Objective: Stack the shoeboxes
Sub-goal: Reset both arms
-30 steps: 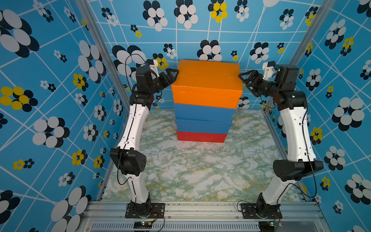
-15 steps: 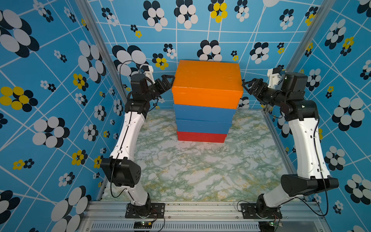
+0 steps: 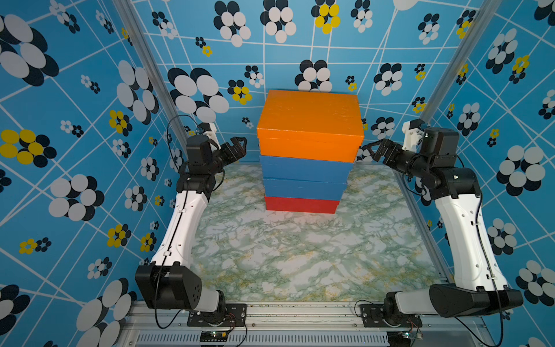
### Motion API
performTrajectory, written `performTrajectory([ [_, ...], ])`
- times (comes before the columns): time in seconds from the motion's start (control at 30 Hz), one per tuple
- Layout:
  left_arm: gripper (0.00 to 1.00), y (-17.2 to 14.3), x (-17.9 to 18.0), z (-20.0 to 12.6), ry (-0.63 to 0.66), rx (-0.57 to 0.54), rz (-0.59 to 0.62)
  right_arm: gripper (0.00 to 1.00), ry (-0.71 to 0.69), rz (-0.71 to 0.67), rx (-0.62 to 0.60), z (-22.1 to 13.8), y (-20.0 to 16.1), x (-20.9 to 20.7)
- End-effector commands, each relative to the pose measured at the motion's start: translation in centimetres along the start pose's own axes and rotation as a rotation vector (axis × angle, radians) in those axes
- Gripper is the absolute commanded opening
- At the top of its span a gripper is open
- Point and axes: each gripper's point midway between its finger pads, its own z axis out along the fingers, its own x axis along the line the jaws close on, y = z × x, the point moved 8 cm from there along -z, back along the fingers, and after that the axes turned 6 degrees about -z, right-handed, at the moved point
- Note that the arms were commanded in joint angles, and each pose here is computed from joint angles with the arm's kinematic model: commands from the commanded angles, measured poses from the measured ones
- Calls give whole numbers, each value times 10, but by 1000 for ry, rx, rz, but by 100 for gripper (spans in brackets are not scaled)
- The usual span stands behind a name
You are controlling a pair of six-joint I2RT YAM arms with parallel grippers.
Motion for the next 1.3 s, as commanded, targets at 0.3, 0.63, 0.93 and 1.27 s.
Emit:
performTrajectory([
  [0.3, 100, -60, 55, -43, 237, -24, 149, 98, -260, -64, 114, 4, -67, -46],
  [0.63, 100, -129, 107, -61, 414, 41, 225, 95, -402, -101, 224, 17, -145, -86],
  [0.93, 100, -168, 133, -66, 497, 90, 281, 96, -453, -92, 257, 16, -183, -102],
  [1.27, 100, -199, 140, -70, 576, 107, 444, 98, -392, -177, 215, 32, -214, -109],
])
